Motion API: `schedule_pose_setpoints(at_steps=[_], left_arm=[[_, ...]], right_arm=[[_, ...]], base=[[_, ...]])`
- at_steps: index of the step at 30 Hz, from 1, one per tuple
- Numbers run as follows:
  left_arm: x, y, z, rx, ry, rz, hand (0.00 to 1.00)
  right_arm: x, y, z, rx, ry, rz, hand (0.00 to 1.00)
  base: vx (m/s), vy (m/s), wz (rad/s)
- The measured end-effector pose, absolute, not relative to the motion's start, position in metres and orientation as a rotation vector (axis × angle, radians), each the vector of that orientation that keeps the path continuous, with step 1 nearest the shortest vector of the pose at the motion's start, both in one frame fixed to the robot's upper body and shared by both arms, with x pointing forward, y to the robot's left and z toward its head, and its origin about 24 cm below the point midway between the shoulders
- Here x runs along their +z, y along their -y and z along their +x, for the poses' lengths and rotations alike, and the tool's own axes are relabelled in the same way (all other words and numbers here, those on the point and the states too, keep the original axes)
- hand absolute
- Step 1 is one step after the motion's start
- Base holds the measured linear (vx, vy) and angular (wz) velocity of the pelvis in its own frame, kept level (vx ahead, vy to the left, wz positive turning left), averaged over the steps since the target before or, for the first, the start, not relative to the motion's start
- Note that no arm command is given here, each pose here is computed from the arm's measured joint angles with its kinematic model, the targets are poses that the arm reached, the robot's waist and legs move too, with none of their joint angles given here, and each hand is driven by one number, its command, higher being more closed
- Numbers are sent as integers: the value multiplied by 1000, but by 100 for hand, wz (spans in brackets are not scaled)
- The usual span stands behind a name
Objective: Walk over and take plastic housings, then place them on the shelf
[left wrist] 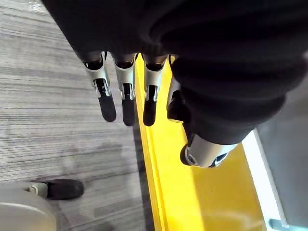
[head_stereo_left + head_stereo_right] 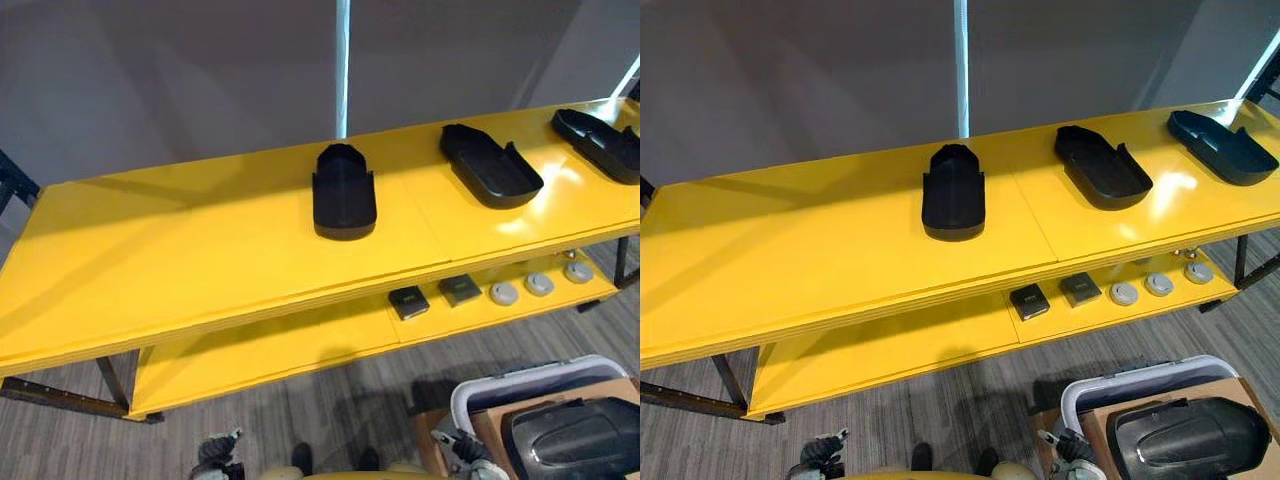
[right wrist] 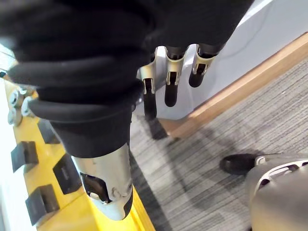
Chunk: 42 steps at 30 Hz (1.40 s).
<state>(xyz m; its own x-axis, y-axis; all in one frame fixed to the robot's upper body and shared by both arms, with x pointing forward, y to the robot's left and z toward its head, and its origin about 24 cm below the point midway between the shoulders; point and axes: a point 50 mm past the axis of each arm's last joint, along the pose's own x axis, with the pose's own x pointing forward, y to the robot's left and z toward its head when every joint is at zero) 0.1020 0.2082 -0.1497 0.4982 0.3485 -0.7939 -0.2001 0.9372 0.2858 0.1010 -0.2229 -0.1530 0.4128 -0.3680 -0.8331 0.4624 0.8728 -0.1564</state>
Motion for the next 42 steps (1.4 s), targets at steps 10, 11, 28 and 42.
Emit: schedule_pose_setpoints(at_steps=[10, 11, 28, 42], left_arm=[[-149, -202, 112, 292, -979, 181, 0], [-149, -202, 112, 291, -978, 180, 0], [-125, -219, 170, 338, -819, 175, 0], [-131, -202, 161, 297, -851, 147, 0]], right_arm=[[-153, 220, 104, -521, -1012, 115, 0], [-153, 220, 106, -521, -1010, 114, 0], [-143, 215, 144, -448, -947, 56, 0], [-139, 242, 138, -475, -950, -29, 0]], base=[[61, 15, -20], [-5, 7, -44], [-84, 87, -88], [-38, -154, -74]])
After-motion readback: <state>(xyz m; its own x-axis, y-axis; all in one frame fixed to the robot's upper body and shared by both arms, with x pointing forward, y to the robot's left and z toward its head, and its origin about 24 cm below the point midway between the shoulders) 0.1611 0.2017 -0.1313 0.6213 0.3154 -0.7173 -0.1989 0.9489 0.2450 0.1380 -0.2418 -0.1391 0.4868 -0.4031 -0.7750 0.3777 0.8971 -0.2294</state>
